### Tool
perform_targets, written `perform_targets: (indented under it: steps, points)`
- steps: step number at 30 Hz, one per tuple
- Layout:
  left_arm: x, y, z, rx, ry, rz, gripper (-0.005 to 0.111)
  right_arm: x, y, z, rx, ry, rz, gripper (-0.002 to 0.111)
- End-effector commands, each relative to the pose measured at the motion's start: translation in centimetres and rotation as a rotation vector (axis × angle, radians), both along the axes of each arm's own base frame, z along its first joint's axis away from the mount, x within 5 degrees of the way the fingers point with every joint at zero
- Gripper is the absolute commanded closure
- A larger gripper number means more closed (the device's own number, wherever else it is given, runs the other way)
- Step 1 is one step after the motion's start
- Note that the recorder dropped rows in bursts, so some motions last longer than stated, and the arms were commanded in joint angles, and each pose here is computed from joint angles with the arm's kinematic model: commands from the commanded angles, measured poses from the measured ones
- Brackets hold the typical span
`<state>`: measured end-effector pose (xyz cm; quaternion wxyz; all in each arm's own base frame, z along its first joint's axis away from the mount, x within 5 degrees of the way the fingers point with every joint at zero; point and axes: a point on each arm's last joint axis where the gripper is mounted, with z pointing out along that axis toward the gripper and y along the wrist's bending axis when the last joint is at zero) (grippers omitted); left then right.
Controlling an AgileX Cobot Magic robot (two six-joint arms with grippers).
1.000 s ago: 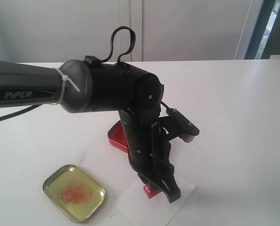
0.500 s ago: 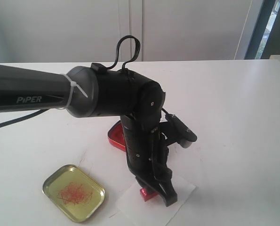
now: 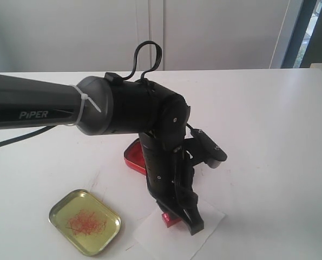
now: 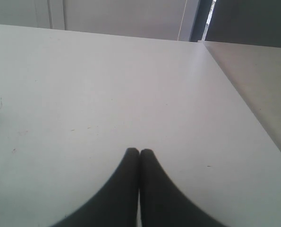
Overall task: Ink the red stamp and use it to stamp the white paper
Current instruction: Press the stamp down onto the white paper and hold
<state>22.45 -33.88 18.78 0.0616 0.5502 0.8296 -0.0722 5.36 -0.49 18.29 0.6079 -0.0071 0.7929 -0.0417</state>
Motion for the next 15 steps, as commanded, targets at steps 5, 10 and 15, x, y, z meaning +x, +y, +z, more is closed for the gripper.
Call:
perform_targets:
  steps: [5,10,15]
  points:
    - [0.0,0.3,0.0,0.018,-0.002,0.004,0.107,0.0,0.0,0.0,-0.010,-0.009,0.003,0.108]
    - [0.0,0.3,-0.1,0.020,0.000,0.004,0.107,0.0,0.0,0.0,-0.010,-0.009,0.003,0.108]
    - [0.1,0.2,-1.0,0.039,0.013,0.003,0.107,0.0,0.0,0.0,-0.010,-0.009,0.003,0.108]
